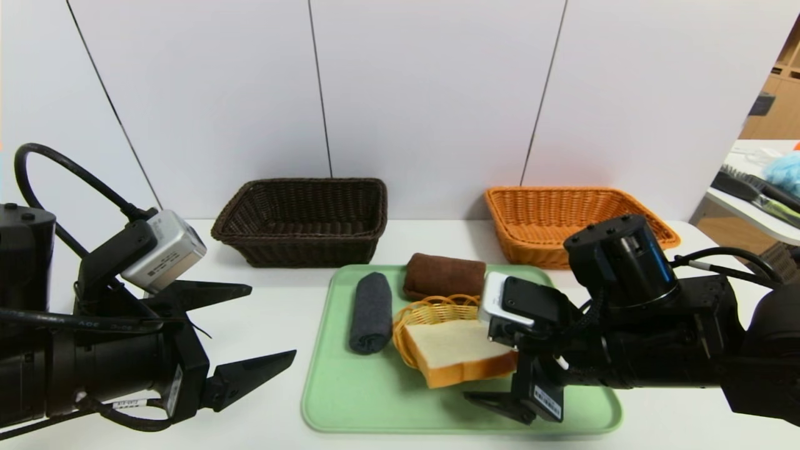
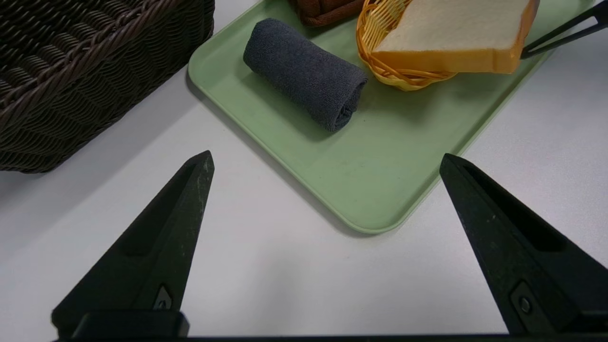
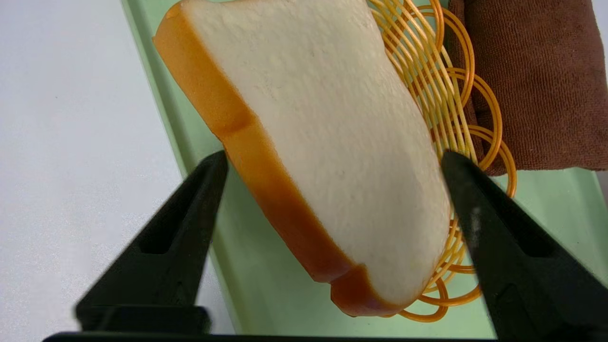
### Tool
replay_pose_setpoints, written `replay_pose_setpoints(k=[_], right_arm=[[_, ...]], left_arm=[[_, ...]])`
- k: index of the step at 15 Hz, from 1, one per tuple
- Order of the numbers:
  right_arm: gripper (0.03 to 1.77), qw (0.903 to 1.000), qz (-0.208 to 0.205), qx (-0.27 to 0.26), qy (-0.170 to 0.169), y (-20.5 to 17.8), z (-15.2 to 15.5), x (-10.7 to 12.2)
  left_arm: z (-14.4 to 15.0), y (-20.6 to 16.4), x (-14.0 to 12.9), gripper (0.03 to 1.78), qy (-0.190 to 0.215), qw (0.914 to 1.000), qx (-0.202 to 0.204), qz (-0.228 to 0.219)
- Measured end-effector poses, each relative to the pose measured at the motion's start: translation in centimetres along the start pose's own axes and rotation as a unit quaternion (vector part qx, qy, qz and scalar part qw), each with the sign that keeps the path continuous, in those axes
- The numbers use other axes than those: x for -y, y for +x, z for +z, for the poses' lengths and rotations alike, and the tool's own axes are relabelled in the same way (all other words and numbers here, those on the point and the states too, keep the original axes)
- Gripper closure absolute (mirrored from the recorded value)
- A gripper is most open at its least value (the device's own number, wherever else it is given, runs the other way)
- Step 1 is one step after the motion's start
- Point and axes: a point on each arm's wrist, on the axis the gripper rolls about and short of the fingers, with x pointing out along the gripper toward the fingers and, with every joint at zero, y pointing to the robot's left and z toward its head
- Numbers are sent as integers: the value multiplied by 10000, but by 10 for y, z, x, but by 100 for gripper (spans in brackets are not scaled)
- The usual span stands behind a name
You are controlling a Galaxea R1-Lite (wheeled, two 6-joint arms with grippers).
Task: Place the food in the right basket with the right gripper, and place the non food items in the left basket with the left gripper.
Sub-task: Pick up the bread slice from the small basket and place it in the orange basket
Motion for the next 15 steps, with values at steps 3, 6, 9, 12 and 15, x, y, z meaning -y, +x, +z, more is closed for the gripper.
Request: replay_pose_setpoints(k=[3, 6, 9, 12, 15], right_arm=[[77, 10000, 17, -22, 9, 1, -1, 0], [105, 10000, 16, -18, 6, 1, -1, -1], [151, 10000, 10, -6, 3, 0, -1, 0], [151, 10000, -9, 31, -1, 0, 1, 0], [151, 10000, -21, 59, -11, -1, 2, 1]], left_arm=[[0, 0, 0, 12, -4, 10000, -7, -2], [0, 0, 0, 12, -3, 10000, -3, 3], [0, 0, 0, 12, -1, 10000, -7, -2], [0, 0, 0, 12, 4, 10000, -3, 0], [0, 0, 0, 12, 18, 10000, 3, 6]])
